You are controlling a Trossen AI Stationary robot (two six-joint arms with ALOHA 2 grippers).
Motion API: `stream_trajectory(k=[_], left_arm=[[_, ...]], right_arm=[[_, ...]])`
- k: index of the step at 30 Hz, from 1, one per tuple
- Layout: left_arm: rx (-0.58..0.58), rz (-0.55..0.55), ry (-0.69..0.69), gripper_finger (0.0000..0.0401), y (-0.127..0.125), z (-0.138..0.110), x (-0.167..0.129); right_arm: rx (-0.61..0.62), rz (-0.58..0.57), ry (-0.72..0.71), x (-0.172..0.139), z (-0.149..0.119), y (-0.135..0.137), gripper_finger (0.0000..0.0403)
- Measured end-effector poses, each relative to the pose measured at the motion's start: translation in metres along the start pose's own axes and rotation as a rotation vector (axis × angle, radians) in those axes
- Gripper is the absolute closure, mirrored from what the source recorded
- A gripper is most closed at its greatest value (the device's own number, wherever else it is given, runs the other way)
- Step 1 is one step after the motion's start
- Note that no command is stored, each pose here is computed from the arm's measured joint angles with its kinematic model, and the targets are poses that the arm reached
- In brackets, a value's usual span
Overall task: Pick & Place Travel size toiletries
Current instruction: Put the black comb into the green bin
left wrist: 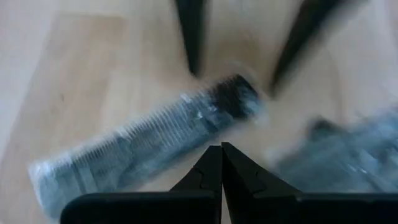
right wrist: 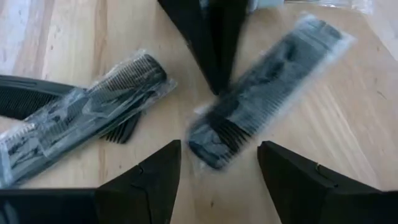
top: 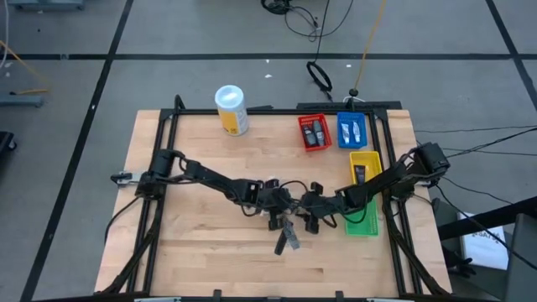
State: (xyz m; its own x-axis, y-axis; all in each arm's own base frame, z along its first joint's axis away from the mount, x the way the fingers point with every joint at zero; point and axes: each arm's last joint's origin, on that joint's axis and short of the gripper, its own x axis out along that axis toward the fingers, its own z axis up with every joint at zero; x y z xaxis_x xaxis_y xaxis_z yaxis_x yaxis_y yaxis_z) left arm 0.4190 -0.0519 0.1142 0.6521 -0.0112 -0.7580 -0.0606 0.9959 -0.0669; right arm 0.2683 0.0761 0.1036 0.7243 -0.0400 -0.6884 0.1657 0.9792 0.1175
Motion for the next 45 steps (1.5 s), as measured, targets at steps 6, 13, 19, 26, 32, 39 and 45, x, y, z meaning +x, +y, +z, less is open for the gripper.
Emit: stream_trajectory(k=[6, 13, 19, 26, 32, 39, 45], left_arm=[[-0.021, -0.036, -0.058, 0.0398, 0.012, 0.0, 0.017], [0.011, -0.021, -0.055, 0.0389, 0.011, 0.001, 0.013], [0.017, 0.082, -0.018, 0.0397, 0.013, 0.003, -0.002], [0.023, 0.122, -0.017, 0.0387, 0.009, 0.006, -0.01], [0.031, -0.064, 0.055, 0.0395, 0.001, 0.001, -0.011], [0.079, 0.042, 0.052, 0.0388, -0.006, 0.002, -0.021], [0.194, 0.043, -0.067, 0.0399, -0.026, 0.013, -0.031]], right_arm=[[-0.005, 0.051, -0.002, 0.012, -0.006, 0.004, 0.0195], [-0.05, 0.138, -0.022, 0.004, -0.005, 0.017, 0.0195], [-0.038, 0.309, 0.049, -0.009, -0.007, 0.032, 0.0195], [-0.148, 0.359, -0.037, -0.021, 0.0, 0.043, 0.0195], [-0.108, 0.356, -0.059, -0.04, 0.011, 0.041, 0.0195], [-0.118, 0.268, -0.036, -0.043, 0.004, 0.042, 0.0195], [-0.151, 0.106, -0.094, -0.046, 0.0, 0.044, 0.0205]])
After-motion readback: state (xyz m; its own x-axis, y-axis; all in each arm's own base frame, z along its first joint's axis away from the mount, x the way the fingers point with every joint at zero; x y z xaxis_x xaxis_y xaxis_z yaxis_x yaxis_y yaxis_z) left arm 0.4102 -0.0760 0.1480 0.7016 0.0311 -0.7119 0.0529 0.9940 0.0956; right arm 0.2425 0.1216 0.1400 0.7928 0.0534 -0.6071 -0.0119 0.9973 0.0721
